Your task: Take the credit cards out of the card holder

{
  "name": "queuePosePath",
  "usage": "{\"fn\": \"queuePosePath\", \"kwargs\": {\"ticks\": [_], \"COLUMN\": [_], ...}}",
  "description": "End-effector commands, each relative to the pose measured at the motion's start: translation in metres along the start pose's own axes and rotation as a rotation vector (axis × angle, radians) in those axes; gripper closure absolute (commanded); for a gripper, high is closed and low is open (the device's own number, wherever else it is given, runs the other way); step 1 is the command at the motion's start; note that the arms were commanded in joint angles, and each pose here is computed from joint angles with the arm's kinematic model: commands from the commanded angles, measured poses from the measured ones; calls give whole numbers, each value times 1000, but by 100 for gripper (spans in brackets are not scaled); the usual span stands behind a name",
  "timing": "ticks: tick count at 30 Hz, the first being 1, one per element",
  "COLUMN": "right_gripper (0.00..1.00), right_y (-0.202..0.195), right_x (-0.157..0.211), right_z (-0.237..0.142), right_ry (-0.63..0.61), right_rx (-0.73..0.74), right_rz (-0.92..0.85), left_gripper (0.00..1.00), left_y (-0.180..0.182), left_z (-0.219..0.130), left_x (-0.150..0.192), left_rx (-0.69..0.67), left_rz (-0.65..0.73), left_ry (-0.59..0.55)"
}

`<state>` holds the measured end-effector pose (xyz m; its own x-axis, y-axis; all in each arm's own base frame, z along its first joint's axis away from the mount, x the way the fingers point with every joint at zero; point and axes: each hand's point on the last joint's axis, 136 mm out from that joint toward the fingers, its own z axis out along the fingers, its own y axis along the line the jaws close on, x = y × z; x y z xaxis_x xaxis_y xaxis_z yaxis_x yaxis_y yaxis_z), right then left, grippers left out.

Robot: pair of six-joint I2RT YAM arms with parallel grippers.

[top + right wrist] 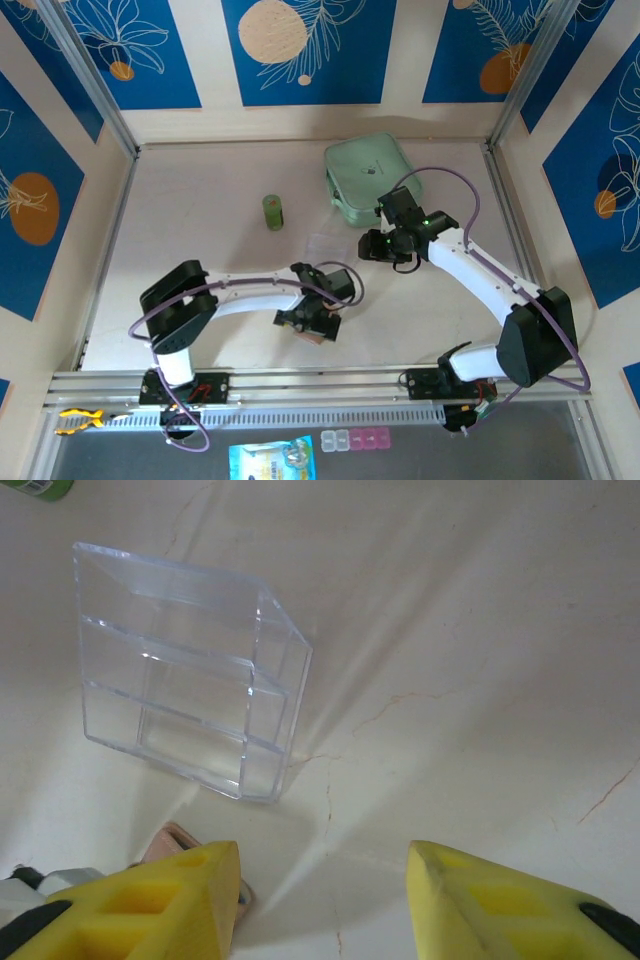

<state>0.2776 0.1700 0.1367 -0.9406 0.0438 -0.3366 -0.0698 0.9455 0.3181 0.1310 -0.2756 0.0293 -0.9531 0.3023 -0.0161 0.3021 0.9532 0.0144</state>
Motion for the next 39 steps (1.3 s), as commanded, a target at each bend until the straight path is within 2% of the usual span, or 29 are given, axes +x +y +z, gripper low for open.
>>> {"fn": "queuePosePath", "kwargs": {"ticks": [1,5,9,14,20,27,32,39], "right_gripper": [52,51,51,51,51,51,51,51], "right_y": [4,7,9,10,7,2,1,2], "right_x": [3,3,1,0,1,3,3,3], "right_z": [-4,-3,-4,-7,-12,-19,-21,-24], "right_ry": [6,10,10,4,-1,-8,-13,-17], "right_rx": [-35,-46,-45,-39,-22,-7,-9,-15], "right_rz": [-11,-9,-11,-13,-11,-14,-12,-17], "left_gripper": [0,0,0,0,0,0,0,1], "left_y": [34,62,84,85,94,76,45,7], "left_z": [-7,-9,-6,-8,-7,-21,-34,-26], "left_x": [23,34,30,-1,-36,-66,-76,-79], "left_rx": [-87,-150,-146,-60,-46,17,146,145], "left_rz": [-10,-22,-80,-140,-192,-206,-263,-221], "left_ry": [36,35,22,-30,-52,-94,-146,-122]}}
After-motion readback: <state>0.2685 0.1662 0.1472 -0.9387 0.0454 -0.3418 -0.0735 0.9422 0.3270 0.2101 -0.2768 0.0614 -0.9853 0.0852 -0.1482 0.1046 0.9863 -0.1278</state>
